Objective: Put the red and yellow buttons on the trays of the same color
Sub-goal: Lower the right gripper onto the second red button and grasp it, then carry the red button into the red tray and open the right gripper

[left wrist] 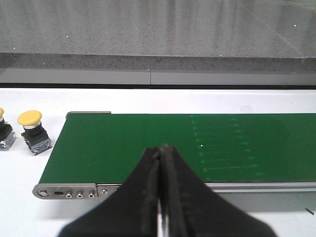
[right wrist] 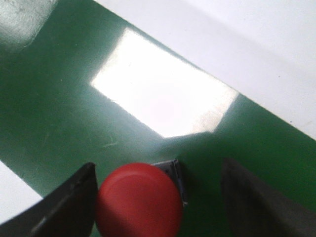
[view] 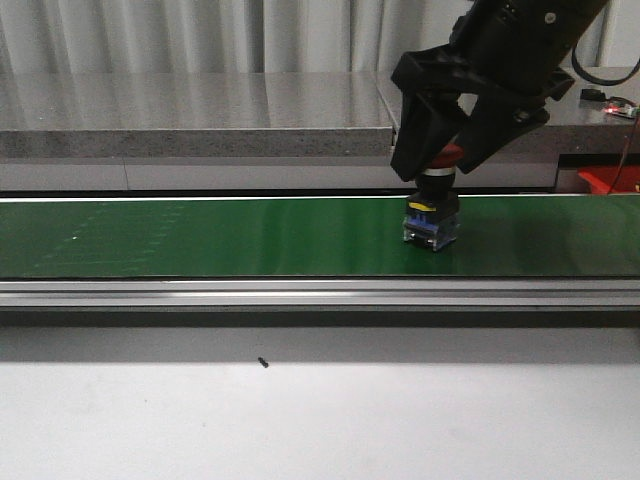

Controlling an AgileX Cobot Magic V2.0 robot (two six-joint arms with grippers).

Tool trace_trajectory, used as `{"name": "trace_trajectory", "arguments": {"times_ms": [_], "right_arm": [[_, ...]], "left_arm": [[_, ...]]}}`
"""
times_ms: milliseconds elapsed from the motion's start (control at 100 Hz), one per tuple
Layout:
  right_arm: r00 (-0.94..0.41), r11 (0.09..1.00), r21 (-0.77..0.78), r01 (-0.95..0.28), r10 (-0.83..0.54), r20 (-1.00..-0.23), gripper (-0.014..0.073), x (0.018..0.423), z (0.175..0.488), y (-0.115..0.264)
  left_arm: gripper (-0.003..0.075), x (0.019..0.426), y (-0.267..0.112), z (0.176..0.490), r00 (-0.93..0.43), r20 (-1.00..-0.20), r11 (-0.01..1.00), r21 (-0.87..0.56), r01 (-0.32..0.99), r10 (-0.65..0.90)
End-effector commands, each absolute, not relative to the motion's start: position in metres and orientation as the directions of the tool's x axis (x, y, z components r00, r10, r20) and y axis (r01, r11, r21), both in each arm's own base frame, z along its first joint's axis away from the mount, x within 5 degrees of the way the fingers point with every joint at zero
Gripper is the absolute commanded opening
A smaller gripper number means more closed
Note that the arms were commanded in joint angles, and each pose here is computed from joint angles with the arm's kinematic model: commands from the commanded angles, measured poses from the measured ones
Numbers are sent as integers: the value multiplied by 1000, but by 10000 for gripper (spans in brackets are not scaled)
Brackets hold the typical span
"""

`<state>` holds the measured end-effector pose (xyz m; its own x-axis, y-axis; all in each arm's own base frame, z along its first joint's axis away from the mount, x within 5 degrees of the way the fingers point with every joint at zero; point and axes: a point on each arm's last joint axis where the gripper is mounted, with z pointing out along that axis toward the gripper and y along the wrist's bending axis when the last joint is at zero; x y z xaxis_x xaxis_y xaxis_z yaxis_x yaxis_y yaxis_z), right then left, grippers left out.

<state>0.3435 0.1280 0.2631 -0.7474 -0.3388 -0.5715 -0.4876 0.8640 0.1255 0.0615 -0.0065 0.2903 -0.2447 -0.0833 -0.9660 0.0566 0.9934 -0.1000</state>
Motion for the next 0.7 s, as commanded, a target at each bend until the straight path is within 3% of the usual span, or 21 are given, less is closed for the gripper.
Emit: {"name": "trace_trajectory", "arguments": {"times_ms": [0, 60, 230, 300, 510, 690], "right_arm": [[-698, 859, 108, -500, -326, -637, 505, 343, 288, 128], [-707, 856, 114, -504, -334, -623, 447, 342, 287, 129], [-732, 847, 132, -514, -353, -583, 185, 337, 285, 129], [-732, 845, 134, -517, -356, -581, 125, 338, 288, 128], [-701, 855, 125, -503, -319, -638, 119, 345, 328, 115], [-687, 916, 107, -385, -208, -696, 119, 361, 371, 59]], "left_arm": [[-20, 63, -7, 305, -152, -982, 990, -120, 69, -109], [-20, 63, -7, 305, -152, -982, 990, -120, 69, -109], [-20, 63, -7, 305, -152, -982, 990, -120, 69, -109], [-20, 63, -7, 305, -152, -982, 990, -120, 69, -109], [-20, 63, -7, 305, -152, -982, 990, -120, 69, -109], [-20, 63, -7, 305, -152, -982, 990, -120, 69, -109]]}}
